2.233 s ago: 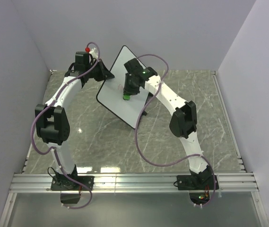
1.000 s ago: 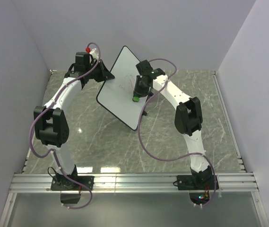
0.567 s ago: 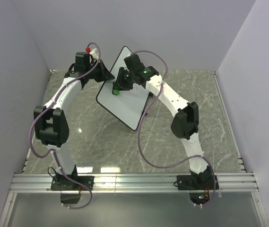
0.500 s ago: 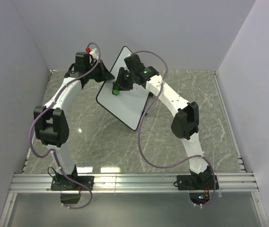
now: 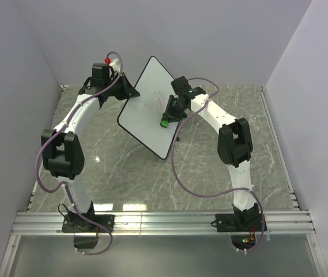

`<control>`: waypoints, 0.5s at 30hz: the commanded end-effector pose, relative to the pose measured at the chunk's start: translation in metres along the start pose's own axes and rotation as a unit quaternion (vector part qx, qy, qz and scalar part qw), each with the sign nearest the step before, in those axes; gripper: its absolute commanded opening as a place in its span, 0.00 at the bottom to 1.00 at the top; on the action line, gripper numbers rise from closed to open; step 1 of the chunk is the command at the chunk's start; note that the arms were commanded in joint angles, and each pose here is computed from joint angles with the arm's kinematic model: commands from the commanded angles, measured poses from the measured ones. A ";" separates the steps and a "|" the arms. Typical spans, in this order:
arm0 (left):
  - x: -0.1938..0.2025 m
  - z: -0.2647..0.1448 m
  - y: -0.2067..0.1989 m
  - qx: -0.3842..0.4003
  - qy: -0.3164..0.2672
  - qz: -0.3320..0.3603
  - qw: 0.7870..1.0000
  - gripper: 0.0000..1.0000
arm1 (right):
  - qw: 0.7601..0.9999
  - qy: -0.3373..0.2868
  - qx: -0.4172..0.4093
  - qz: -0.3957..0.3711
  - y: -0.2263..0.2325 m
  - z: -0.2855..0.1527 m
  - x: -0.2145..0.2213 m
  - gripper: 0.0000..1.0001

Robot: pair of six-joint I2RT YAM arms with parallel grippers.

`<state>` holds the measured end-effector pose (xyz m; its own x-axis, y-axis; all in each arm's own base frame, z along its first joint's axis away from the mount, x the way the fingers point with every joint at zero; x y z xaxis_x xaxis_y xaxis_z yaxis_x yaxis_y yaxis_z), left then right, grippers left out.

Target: Erase the whiteboard

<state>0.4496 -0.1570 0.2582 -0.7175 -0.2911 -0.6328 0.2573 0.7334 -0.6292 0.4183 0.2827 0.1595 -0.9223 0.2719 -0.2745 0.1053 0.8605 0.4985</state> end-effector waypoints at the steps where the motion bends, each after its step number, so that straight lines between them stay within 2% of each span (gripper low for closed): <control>1: 0.053 0.010 -0.019 0.026 0.111 0.018 0.993 0.00 | 0.999 0.011 0.000 -0.039 0.019 0.025 0.023 0.00; 6: 0.053 0.009 -0.021 0.024 0.109 0.020 0.994 0.00 | 0.994 -0.015 -0.095 -0.057 0.074 0.002 0.005 0.00; 10: 0.057 0.004 -0.024 0.032 0.110 0.021 0.993 0.00 | 0.975 -0.052 -0.208 -0.050 0.127 -0.028 -0.016 0.00; 15: 0.059 0.000 -0.028 0.049 0.113 0.019 0.992 0.00 | 0.966 -0.062 -0.246 -0.041 0.147 -0.034 -0.026 0.00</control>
<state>0.4447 -0.1581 0.2604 -0.7214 -0.2904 -0.6287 0.2599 0.7280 -0.6344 0.4437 0.3560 0.2532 -0.8694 0.2789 -0.4079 -0.1177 0.6849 0.7191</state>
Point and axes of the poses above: each gripper's point midway between its finger pads, its own z axis out along the fingers, its own y axis along the line the jaws close on, x = y × z, the point moved 6 cm from there along -z, back along the fingers, and after that the axes turned 2 degrees about -z, right-handed, at the moved point
